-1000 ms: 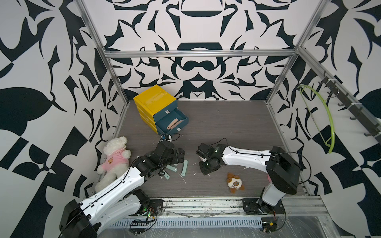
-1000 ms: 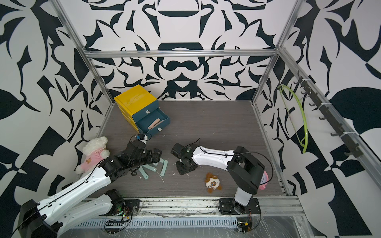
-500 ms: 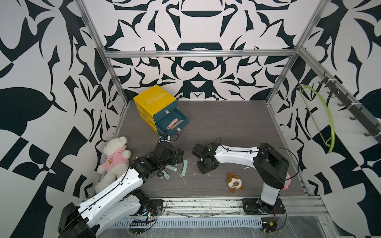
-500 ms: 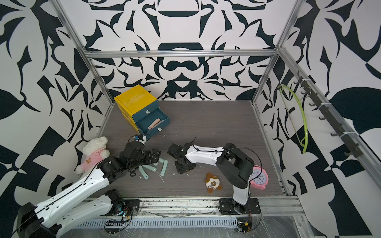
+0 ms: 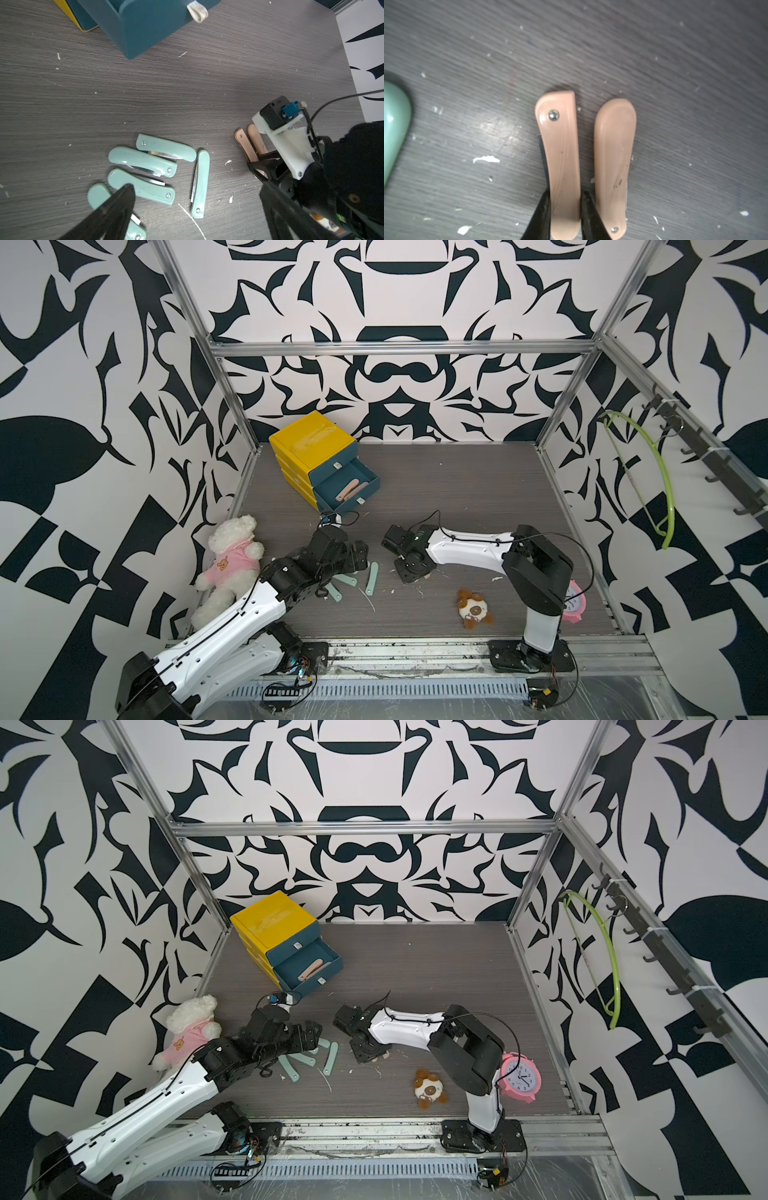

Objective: Place the fruit knives into the drawer by color
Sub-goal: Pick up the fruit knife from the center of the board, then place the fruit knife in the drawer.

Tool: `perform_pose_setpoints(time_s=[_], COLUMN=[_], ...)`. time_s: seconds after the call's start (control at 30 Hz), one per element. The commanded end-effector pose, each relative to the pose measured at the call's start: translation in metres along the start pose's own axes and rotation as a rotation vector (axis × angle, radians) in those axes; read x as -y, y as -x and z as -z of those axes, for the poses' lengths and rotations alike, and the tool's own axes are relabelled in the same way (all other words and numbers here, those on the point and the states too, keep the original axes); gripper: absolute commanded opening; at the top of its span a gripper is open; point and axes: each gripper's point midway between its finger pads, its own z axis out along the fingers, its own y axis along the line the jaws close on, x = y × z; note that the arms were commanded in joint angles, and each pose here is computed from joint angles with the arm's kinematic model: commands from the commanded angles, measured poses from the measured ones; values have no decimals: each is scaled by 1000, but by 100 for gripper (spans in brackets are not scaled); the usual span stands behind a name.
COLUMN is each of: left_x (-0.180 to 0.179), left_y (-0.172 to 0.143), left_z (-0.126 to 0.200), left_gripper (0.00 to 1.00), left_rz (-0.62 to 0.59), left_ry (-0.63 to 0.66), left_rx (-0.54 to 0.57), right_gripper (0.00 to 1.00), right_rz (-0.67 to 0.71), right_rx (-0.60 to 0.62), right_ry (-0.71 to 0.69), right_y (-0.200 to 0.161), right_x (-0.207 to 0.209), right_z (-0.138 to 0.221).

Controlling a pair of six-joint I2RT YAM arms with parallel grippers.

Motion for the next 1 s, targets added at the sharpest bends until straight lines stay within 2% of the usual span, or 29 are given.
perform_pose_setpoints(time_s=[0.0, 0.2, 0.4, 0.53, 0.77, 0.97], left_x=[-10, -14, -22, -31, -37, -37], left_y=[-7, -7, -9, -15, -23, -22], left_z=[-1, -1, -2, -4, -7, -1], left_gripper=[99, 99, 99, 99, 99, 99], left_rz=[-16, -16, -6, 7, 37, 40], left_ry=[34, 48, 75, 99, 109, 106], left_rx=[-15, -11, 5, 7, -3, -4], right_gripper=[17, 8, 6, 6, 6, 7], right_rz=[13, 19, 12, 2, -52, -170], right_rx=[-15, 120, 287, 415, 626, 703], right_ry=[-70, 41, 164, 252, 427, 534], right_y=[-5, 18, 47, 73, 156, 233], right_x=[15, 0, -16, -26, -47, -52], right_z=[-12, 13, 60, 104, 186, 211])
